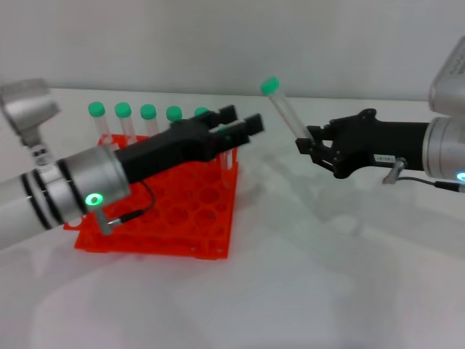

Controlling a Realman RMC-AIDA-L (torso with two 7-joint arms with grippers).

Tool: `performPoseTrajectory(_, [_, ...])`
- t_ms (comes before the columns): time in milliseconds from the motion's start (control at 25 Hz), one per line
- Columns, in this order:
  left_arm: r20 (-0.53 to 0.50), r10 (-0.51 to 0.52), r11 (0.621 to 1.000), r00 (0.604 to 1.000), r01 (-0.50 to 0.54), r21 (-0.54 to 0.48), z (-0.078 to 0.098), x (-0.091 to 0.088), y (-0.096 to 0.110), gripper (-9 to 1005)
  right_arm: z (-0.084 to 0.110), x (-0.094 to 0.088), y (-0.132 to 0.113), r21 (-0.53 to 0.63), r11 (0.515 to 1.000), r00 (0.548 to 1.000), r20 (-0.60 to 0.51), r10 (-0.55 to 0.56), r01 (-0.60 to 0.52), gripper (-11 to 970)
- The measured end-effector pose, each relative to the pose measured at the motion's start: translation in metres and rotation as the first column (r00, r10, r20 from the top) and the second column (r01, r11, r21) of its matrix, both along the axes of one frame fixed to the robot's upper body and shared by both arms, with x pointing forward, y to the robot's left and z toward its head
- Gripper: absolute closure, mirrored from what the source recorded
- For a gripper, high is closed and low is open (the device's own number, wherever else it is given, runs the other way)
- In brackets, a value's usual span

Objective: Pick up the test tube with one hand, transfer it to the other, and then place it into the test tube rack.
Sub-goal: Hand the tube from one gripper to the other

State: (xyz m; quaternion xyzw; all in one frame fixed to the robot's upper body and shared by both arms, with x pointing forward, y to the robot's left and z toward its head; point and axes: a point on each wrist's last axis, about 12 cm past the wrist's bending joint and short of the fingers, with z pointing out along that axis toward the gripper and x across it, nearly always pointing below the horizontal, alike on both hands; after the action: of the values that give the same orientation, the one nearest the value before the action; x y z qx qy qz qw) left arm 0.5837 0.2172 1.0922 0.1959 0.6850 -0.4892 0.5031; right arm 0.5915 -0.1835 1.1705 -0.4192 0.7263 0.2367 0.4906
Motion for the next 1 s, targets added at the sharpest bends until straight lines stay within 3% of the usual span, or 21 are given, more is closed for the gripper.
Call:
performPoseTrajectory(240, [0.025,-0.024,0.999,0.999,0.023,0.027,0.005,0.005,-0.014,198,0.0,0.001,0.005,-0.009,1.0,1.0,0.011,0.018,-0.018,729])
performPoseTrajectory(1000, [0.034,-0.018,0.999,0.999,0.017,0.038,0.006,0.007,-0.015,249,-0.007,-0.003,0.015,-0.019,0.997,0.996,0.032,0.08,-0.079,709])
